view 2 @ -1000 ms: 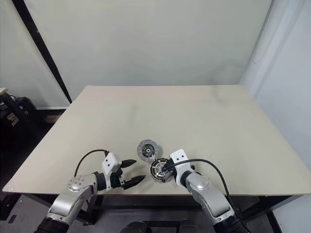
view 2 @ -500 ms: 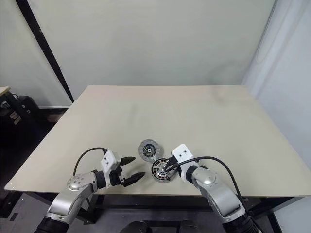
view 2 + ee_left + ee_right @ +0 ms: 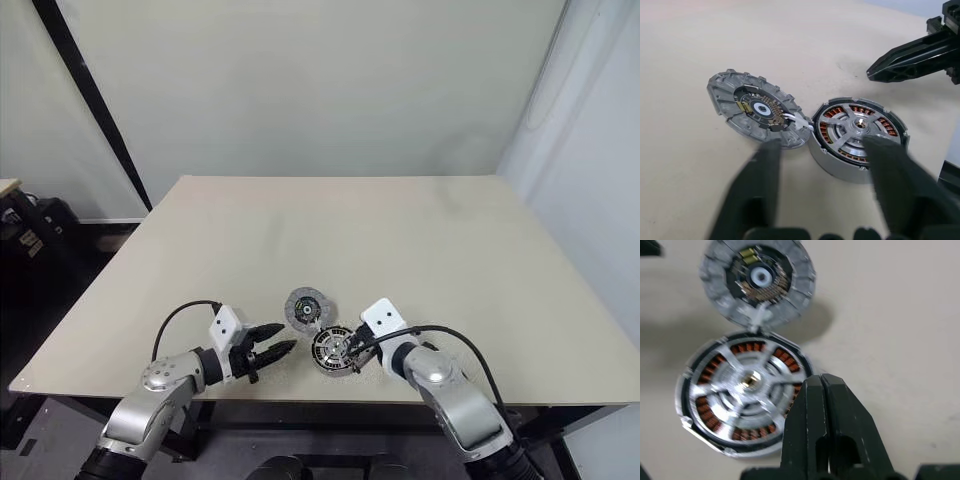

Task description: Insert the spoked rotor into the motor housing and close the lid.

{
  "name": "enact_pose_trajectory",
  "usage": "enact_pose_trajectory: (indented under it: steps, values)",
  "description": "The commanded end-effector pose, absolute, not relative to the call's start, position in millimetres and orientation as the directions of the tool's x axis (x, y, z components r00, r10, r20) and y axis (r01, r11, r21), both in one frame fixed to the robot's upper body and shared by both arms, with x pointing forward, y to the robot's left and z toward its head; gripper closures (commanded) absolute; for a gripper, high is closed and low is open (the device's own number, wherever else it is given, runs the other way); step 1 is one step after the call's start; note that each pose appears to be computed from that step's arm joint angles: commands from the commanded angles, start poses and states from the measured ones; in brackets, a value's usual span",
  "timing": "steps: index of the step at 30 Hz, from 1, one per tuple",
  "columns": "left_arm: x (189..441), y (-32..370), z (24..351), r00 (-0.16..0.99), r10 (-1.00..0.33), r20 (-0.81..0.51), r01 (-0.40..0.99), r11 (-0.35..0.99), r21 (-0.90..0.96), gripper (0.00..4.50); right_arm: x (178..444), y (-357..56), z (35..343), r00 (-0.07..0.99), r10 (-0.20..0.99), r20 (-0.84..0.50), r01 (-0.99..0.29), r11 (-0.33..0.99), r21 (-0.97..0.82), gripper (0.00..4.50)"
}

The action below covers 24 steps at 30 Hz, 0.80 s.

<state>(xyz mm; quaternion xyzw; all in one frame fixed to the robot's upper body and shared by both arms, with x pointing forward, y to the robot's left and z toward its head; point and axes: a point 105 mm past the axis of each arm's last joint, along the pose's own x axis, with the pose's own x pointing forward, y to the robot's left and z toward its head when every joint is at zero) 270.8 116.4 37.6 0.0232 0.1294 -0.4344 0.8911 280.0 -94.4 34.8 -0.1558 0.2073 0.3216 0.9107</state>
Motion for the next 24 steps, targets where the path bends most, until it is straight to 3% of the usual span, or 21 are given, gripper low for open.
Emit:
enact_pose_trajectory:
  steps: [1, 4, 11, 19, 24]
  values:
    - [278, 114, 62, 0.604, -0.777, -0.177, 0.787, 0.617, -0.024, 3.40, 278, -89, 50, 0.694, 0.560, -0.453, -0.689, 0.698, -0.193, 3.57]
    - [279, 113, 64, 0.603, -0.778, -0.174, 0.788, 0.616, -0.024, 4.41, 277, -90, 53, 0.692, 0.560, -0.455, -0.707, 0.654, -0.269, 2.60]
    - [280, 112, 64, 0.598, -0.782, -0.176, 0.792, 0.610, -0.018, 4.50, 273, -94, 59, 0.634, 0.585, -0.506, -0.773, 0.503, -0.387, 0.04]
    - [281, 111, 61, 0.578, -0.791, -0.198, 0.807, 0.591, -0.007, 4.50, 257, -91, 57, 0.446, 0.566, -0.693, -0.889, 0.190, -0.417, 0.01]
    - [281, 108, 57, 0.557, -0.801, -0.218, 0.821, 0.572, -0.005, 4.50, 258, -84, 63, 0.363, 0.533, -0.764, -0.918, 0.064, -0.392, 0.01]
